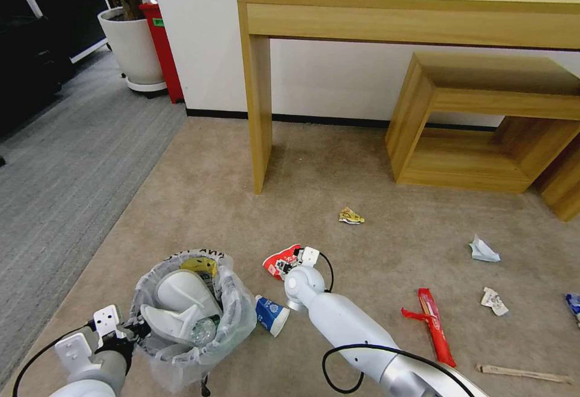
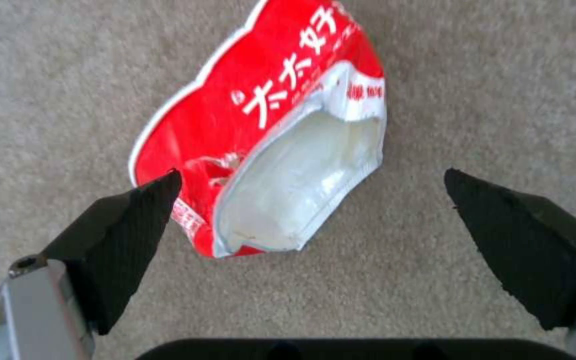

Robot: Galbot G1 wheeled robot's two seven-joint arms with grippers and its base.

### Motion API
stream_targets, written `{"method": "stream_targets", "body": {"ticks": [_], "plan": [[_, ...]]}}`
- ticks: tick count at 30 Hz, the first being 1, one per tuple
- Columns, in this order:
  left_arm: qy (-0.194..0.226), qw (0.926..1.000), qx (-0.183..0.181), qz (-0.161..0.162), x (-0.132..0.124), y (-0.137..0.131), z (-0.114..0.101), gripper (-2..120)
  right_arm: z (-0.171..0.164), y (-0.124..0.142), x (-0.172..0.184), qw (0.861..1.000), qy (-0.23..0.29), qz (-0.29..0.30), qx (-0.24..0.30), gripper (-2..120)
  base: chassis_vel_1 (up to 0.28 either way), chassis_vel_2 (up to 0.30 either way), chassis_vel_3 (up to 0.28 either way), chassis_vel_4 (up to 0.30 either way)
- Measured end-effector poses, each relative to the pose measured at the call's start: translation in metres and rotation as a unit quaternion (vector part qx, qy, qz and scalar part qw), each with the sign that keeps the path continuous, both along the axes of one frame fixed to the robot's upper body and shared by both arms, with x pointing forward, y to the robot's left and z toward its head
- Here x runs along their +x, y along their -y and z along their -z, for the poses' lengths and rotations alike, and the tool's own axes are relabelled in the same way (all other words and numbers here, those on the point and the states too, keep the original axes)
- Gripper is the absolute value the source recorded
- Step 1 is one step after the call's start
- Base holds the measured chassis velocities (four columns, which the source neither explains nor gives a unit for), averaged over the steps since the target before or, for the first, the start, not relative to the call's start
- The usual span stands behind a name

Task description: Pick up the trash bin and place the garbage on the floor into it.

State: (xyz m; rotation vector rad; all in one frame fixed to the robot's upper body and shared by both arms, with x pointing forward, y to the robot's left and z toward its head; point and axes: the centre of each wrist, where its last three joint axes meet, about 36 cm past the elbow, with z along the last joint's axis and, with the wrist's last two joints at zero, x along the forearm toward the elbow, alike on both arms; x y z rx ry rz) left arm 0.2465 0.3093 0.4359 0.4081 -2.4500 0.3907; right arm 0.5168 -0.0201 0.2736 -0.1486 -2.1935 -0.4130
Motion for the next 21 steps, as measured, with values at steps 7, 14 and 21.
{"method": "stream_targets", "body": {"ticks": [7,14,21], "plan": [[0.003,1.0000,-0.002,0.006,-0.002,0.002,-0.002,1,0.013,-0.009,0.005,1.000,0.001,0.000,0.004,100,0.000,0.000,0.000,0.000],[0.006,0.9999,-0.003,0.008,-0.003,0.003,-0.002,1,0.013,-0.021,0.009,1.000,0.010,-0.012,0.006,89,0.000,0.000,0.000,0.000],[0.007,0.9999,-0.004,0.010,-0.003,0.003,-0.002,1,0.019,-0.020,0.012,1.000,0.012,-0.017,0.000,79,0.000,0.000,0.000,0.000]]}}
